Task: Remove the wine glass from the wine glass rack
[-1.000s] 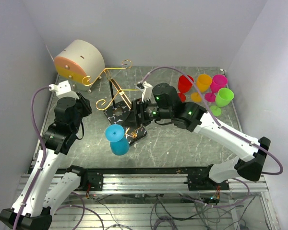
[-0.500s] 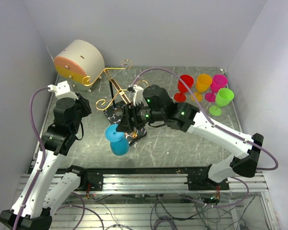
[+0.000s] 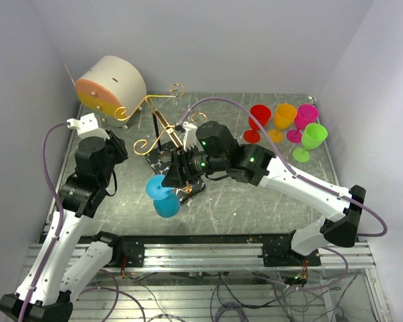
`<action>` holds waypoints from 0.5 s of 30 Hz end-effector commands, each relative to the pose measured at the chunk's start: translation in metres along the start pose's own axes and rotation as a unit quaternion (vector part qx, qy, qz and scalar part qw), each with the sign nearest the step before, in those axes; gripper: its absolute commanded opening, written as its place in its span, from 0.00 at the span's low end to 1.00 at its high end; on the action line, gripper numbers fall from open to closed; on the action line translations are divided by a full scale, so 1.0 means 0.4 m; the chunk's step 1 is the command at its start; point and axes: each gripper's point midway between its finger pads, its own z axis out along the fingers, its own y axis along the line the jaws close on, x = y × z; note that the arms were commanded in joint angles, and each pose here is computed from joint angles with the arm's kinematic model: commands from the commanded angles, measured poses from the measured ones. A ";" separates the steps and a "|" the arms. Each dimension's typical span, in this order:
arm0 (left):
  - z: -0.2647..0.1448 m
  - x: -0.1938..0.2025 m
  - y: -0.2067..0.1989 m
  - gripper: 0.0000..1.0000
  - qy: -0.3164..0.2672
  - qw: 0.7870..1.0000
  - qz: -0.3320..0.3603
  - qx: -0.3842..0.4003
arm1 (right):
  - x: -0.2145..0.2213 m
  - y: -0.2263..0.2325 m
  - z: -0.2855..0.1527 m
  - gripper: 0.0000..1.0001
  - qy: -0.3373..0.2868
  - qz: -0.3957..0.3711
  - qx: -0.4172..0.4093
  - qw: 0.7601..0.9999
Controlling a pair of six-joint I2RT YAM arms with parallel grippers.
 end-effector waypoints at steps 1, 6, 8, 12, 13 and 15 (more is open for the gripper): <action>0.003 -0.014 0.004 0.38 -0.016 1.000 -0.005 -0.005 | -0.012 0.065 -0.025 0.39 -0.010 -0.010 -0.048 0.999; 0.001 -0.017 0.005 0.38 -0.018 1.000 -0.006 -0.006 | -0.007 0.079 -0.021 0.37 -0.007 -0.007 -0.065 0.998; 0.001 -0.016 0.006 0.38 -0.018 1.000 -0.006 -0.006 | -0.005 0.080 -0.017 0.37 -0.006 -0.007 -0.066 0.998; -0.002 -0.018 0.008 0.38 -0.019 1.000 -0.005 -0.008 | -0.001 0.077 -0.010 0.34 -0.003 -0.007 -0.065 0.998; -0.002 -0.019 0.008 0.38 -0.020 1.000 -0.005 -0.007 | 0.001 0.077 -0.007 0.30 -0.002 -0.007 -0.065 0.998; -0.003 -0.019 0.008 0.38 -0.021 1.000 -0.004 -0.007 | 0.003 0.075 -0.004 0.19 -0.001 -0.007 -0.064 0.998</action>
